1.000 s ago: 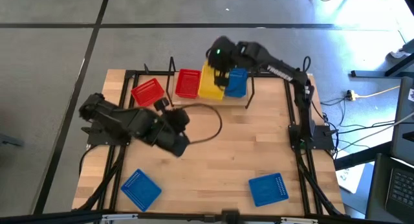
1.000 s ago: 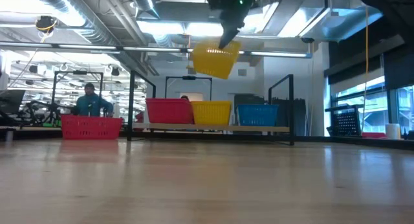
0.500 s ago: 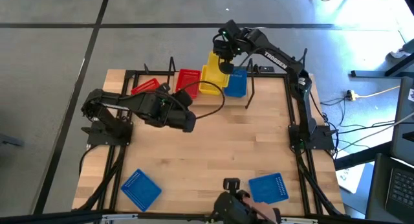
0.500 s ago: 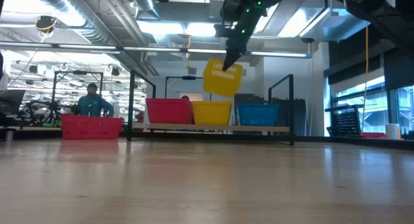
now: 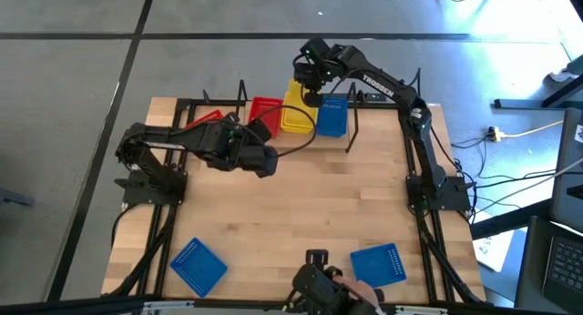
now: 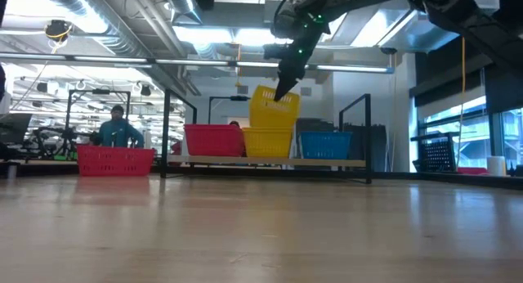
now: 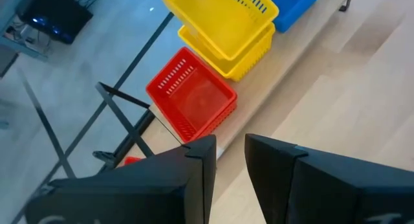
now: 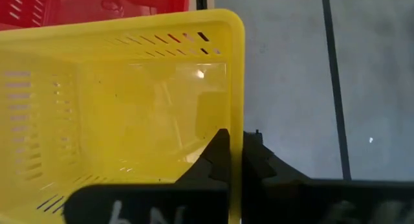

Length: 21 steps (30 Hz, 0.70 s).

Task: Stack baskets on shelf by color
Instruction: Stack the yellow bin on the yellow bin on the shelf

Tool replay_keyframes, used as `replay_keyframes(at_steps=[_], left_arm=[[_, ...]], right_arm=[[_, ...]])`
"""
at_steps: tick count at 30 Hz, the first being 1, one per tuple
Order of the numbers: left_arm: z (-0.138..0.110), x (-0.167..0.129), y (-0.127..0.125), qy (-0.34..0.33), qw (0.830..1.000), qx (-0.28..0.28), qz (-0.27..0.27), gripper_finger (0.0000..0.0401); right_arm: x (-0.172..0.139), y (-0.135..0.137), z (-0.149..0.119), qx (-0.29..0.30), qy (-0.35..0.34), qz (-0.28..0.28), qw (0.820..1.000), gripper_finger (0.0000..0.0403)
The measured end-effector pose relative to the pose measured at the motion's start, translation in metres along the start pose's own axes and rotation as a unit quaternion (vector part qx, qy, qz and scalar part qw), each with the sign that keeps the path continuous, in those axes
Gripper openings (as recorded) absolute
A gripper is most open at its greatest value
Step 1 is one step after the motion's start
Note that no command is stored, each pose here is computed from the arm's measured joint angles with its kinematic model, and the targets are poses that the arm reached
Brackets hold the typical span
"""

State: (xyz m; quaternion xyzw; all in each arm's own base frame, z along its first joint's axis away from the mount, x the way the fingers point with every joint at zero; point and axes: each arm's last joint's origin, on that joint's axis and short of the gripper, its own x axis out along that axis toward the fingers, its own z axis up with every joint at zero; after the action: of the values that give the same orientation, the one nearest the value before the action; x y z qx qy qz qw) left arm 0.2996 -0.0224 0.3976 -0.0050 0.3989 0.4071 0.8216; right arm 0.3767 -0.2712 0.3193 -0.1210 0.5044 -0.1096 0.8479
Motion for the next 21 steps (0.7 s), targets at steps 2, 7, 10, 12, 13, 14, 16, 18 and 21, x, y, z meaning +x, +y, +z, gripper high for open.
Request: replay_keyframes(at_steps=[2,7,10,12,13,14,16,18,21], left_arm=[[0.0005,0.0009,0.0008,0.001,1.000,0.000,0.001,0.0074],[0.0015,0.0035,0.0027,0.009,1.000,0.012,-0.003,0.0074],[0.0022,0.0052,0.0040,0.014,1.000,0.009,-0.005,0.0074],[0.0026,0.0061,0.0046,0.017,1.000,0.011,-0.007,0.0074],[0.0026,0.0061,0.0046,0.018,1.000,0.013,-0.008,0.0074],[0.0026,0.0061,0.0045,0.018,1.000,0.013,-0.009,0.0074],[0.0026,0.0061,0.0045,0.018,1.000,0.015,-0.009,0.0074],[0.0025,0.0061,0.0045,0.018,1.000,0.014,-0.009,0.0074],[0.0026,0.0061,0.0045,0.018,1.000,0.014,-0.009,0.0074]], right_arm=[[0.0007,0.0004,0.0000,0.000,0.000,0.003,1.000,0.0000],[0.0050,0.0021,-0.0023,0.004,0.009,0.016,1.000,0.0000],[0.0055,0.0039,-0.0040,0.013,0.014,0.029,0.999,0.0000],[0.0059,0.0046,-0.0050,0.014,0.019,0.033,0.999,0.0000],[0.0061,0.0049,-0.0053,0.014,0.021,0.034,0.999,0.0000],[0.0061,0.0051,-0.0053,0.013,0.021,0.034,0.999,0.0000],[0.0065,0.0052,-0.0055,0.013,0.022,0.035,0.999,0.0000],[0.0078,0.0053,-0.0059,0.013,0.024,0.037,0.999,0.0004],[0.0097,0.0053,-0.0061,0.010,0.024,0.038,0.999,0.0014]])
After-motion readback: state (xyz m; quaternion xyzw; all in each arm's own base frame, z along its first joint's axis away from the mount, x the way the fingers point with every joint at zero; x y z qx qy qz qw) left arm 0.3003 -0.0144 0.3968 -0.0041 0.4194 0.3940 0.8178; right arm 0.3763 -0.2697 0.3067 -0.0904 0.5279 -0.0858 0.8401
